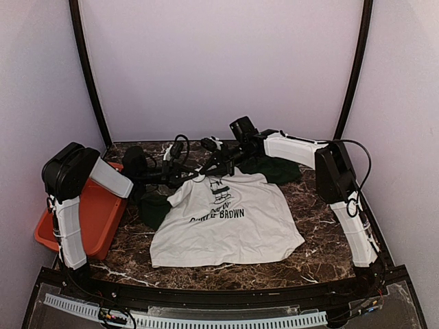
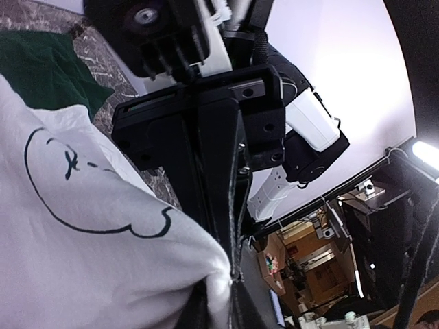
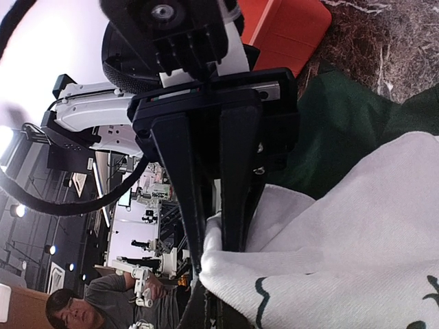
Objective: Pin the brooch onto the clothing
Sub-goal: Pin the brooch to the flattened clothing, then place the brooch on the flattened clothing, then smooth out the clothing with brooches at the center of the board.
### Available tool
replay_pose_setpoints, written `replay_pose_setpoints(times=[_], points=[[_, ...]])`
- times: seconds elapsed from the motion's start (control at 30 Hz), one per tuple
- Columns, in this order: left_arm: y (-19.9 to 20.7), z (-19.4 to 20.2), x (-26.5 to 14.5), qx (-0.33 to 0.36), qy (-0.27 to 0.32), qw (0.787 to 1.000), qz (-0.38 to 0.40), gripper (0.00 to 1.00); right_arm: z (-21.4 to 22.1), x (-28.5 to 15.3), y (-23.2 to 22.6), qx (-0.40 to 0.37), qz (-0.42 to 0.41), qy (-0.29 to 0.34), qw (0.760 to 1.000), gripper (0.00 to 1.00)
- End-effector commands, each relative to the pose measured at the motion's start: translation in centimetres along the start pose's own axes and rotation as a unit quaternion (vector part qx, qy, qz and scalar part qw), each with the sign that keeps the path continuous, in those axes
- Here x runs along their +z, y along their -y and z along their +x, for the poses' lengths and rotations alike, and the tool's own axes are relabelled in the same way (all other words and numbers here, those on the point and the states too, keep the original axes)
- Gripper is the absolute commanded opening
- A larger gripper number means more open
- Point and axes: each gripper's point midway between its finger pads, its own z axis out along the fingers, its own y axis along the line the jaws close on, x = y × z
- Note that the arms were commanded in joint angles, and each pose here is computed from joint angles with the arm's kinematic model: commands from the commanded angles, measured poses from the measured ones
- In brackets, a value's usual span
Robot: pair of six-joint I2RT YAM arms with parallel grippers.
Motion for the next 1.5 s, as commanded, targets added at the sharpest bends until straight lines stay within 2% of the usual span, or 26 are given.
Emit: replay_pose_setpoints(times=[0.0,0.07,0.13,0.17,0.27,0.33,0.47,0.53,0.57,0.6,0.63,0.67,0.73,0.83,0.93,1.0,1.1,1.27,1.37,1.47], points=[[1.4,1.2,0.5,0.015,-0.028,0.999,0.018,0.19,-0.8,-0.6,-1.5,-0.04,-0.015,0.005,0.999,0.0],[1.8,0.8,0.3,0.019,-0.021,0.999,0.024,0.24,-0.7,-0.6,-1.3,-0.038,-0.013,0.006,0.999,0.0],[2.3,0.3,0.0,0.024,-0.012,0.999,0.03,0.35,-0.7,-0.8,-1.0,-0.035,-0.008,0.008,0.999,0.0],[2.6,-0.1,-0.3,0.027,-0.005,0.999,0.033,0.46,-0.6,-0.8,-0.8,-0.034,-0.005,0.01,0.999,0.0],[2.7,-0.8,-1.0,0.029,0.006,0.999,0.031,0.93,-0.5,-1.0,-0.2,-0.028,0.006,0.013,1.0,0.0],[2.6,-1.3,-1.6,0.031,0.015,0.999,0.026,0.98,-0.4,-1.0,0.3,-0.022,0.014,0.015,1.0,0.0],[1.9,-2.5,-3.1,0.039,0.036,0.999,-0.01,0.99,-0.2,-1.0,0.8,-0.013,0.026,0.017,0.999,0.0],[-0.6,-2.1,-3.9,0.035,0.03,0.996,-0.072,0.99,0.0,-1.1,1.2,-0.007,0.035,0.02,0.999,0.0],[-0.5,-2.3,-4.2,0.048,0.029,0.994,-0.098,0.99,0.0,-1.2,1.4,-0.003,0.043,0.022,0.999,0.0],[-3.0,-1.5,-4.8,0.046,0.011,0.984,-0.172,0.99,0.0,-1.3,1.6,0.001,0.052,0.024,0.998,0.0],[-2.7,-2.5,-5.1,0.073,0.008,0.976,-0.206,0.99,0.1,-1.4,2.0,0.008,0.063,0.026,0.998,0.0],[-4.7,-1.2,-6.3,0.075,-0.017,0.96,-0.271,0.99,0.1,-1.4,2.3,0.015,0.072,0.027,0.997,0.0],[-5.6,-1.4,-7.6,0.087,-0.024,0.939,-0.331,0.99,0.3,-1.5,3.0,0.036,0.09,0.028,0.995,0.01],[-7.2,-1.0,-9.0,0.078,-0.031,0.918,-0.388,0.99,0.9,-1.6,3.3,0.053,0.114,0.026,0.992,0.12],[-8.7,0.3,-9.3,0.057,-0.056,0.909,-0.41,0.99,1.6,-2.1,2.8,0.048,0.148,0.023,0.988,0.27],[-9.6,1.2,-9.4,0.056,-0.083,0.896,-0.432,0.99,1.9,-2.8,2.3,0.036,0.181,0.025,0.983,0.32],[-10.5,2.3,-9.5,0.068,-0.131,0.869,-0.471,0.99,2.1,-4.3,1.5,0.015,0.228,0.033,0.973,0.38],[-11.5,3.1,-9.3,0.077,-0.168,0.85,-0.494,0.99,1.8,-7.6,0.8,-0.003,0.28,0.055,0.958,0.41],[-12.0,3.6,-9.4,0.087,-0.195,0.833,-0.51,0.99,1.4,-10.5,2.4,0.002,0.347,0.076,0.935,0.42],[-12.7,3.6,-9.5,0.09,-0.209,0.823,-0.521,0.99,0.4,-14.6,5.9,0.005,0.441,0.1,0.892,0.42]])
